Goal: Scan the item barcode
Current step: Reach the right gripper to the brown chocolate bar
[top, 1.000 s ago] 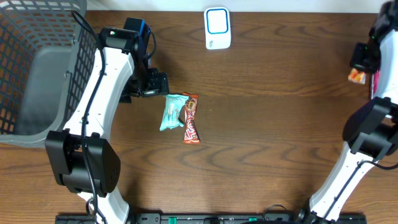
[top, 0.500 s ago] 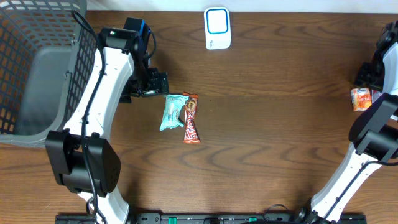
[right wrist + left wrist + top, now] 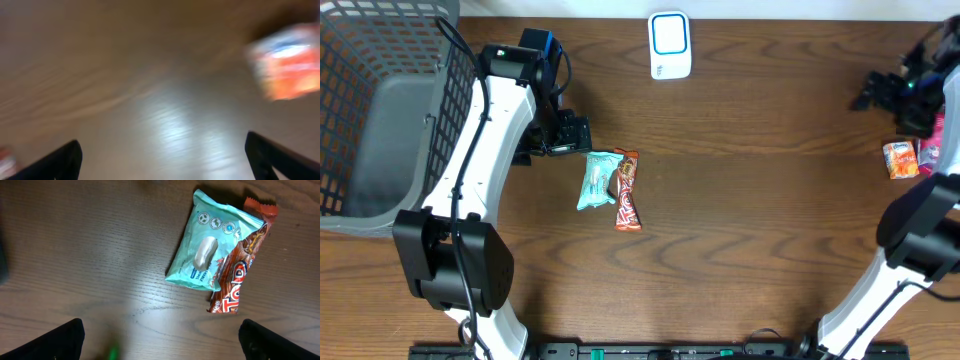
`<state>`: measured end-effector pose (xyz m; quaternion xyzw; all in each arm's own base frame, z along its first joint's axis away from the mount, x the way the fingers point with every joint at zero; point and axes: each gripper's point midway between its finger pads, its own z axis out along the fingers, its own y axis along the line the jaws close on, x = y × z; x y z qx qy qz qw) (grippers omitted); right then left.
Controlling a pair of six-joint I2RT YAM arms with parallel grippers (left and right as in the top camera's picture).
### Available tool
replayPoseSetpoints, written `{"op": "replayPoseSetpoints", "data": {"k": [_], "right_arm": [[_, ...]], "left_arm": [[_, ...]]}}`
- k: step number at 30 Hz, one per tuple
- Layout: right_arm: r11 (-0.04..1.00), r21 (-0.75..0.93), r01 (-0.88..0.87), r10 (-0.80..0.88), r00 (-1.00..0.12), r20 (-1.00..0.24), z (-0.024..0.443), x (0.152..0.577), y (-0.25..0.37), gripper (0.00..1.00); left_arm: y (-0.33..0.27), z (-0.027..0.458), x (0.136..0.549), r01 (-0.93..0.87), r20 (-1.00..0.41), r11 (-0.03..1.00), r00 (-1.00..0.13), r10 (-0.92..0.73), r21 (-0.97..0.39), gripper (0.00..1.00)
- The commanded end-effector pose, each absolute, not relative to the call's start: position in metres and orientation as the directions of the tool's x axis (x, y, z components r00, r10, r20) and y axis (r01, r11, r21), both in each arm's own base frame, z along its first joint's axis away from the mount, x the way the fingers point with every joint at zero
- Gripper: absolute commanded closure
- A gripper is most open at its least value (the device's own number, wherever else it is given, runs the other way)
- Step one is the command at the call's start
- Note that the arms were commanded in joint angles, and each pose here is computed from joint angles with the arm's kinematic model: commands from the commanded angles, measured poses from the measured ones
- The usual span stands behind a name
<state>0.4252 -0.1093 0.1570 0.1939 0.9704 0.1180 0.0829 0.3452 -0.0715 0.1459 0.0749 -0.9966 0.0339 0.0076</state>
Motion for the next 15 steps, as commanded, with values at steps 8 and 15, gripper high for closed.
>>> {"op": "replayPoseSetpoints", "data": {"k": [8,15], "right_arm": [[0.88,0.447,0.159,0.15,-0.987,0.056,0.152,0.401,0.015,0.01],[0.862,0.496,0.107,0.052,-0.991,0.125,0.113,0.39,0.096,0.01]], "left_arm": [[-0.068,0.148,0.344,-0.144,0.014,0.988,-0.99,-0.143,-0.058,0.02],[-0.068,0.148,0.344,-0.144,0.014,0.988,-0.99,-0.143,-0.058,0.02]]}}
